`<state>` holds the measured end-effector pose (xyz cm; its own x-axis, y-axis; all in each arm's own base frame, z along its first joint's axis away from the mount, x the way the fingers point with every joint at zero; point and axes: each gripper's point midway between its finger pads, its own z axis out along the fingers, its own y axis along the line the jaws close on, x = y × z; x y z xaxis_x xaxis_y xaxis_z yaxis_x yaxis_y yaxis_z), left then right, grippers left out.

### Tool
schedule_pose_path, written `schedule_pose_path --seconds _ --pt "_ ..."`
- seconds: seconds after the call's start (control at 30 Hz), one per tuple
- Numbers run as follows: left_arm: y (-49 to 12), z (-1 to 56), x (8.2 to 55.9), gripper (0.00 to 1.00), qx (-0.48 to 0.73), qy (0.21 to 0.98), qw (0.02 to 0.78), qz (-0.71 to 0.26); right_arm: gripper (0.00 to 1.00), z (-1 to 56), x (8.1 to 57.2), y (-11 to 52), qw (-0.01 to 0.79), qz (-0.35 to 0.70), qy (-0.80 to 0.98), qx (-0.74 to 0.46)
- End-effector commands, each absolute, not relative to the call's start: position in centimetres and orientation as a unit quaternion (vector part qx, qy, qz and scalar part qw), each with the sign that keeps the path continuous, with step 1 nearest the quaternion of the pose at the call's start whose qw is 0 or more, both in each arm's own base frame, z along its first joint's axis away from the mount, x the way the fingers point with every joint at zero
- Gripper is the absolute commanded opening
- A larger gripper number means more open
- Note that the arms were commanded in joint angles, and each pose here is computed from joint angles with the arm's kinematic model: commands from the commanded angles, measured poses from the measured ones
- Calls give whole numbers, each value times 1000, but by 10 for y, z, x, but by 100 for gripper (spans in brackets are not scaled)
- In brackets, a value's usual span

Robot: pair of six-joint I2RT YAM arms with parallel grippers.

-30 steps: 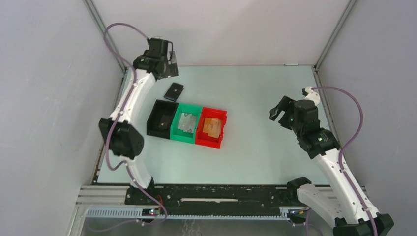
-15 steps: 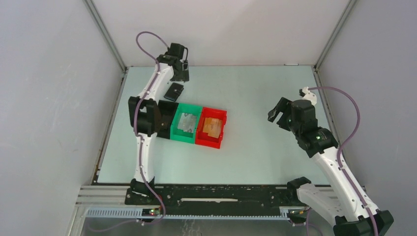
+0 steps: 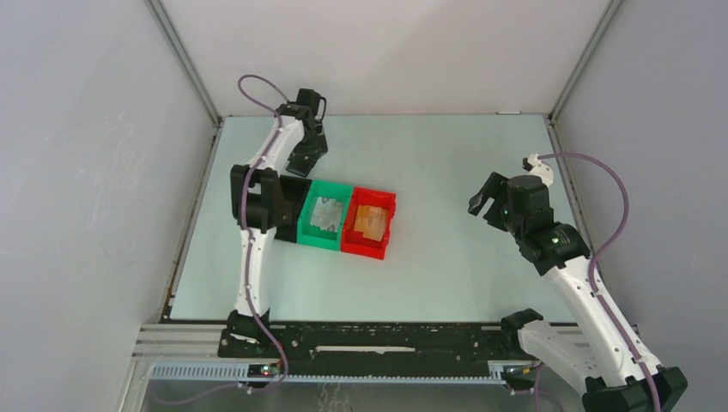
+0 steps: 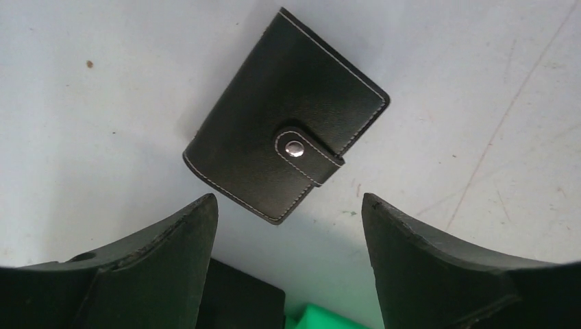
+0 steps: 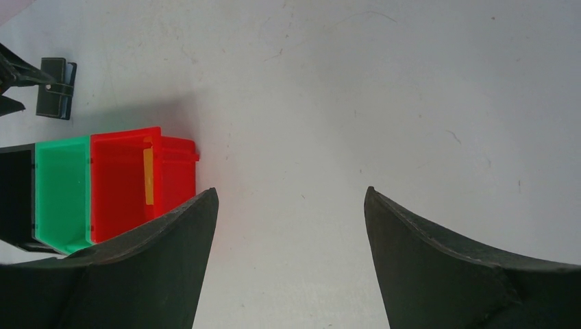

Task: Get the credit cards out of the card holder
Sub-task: Move the card holder to the center of the board.

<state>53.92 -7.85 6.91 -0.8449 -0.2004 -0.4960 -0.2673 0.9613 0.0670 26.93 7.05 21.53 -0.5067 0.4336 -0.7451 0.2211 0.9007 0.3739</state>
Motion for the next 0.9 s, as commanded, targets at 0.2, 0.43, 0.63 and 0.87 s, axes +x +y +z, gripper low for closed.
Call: schedule_pose_path --seconds 0.2,0.43,0.63,0.87 --pt "-67 65 538 85 -63 961 241 123 87 232 273 73 475 128 847 201" --pt "-63 55 536 83 -24 958 228 170 87 231 274 76 472 133 848 202" --pt "-67 42 539 70 -37 962 218 159 86 233 273 77 474 137 846 204" --pt "-66 36 537 38 -57 968 210 127 86 232 274 77 473 134 846 206"
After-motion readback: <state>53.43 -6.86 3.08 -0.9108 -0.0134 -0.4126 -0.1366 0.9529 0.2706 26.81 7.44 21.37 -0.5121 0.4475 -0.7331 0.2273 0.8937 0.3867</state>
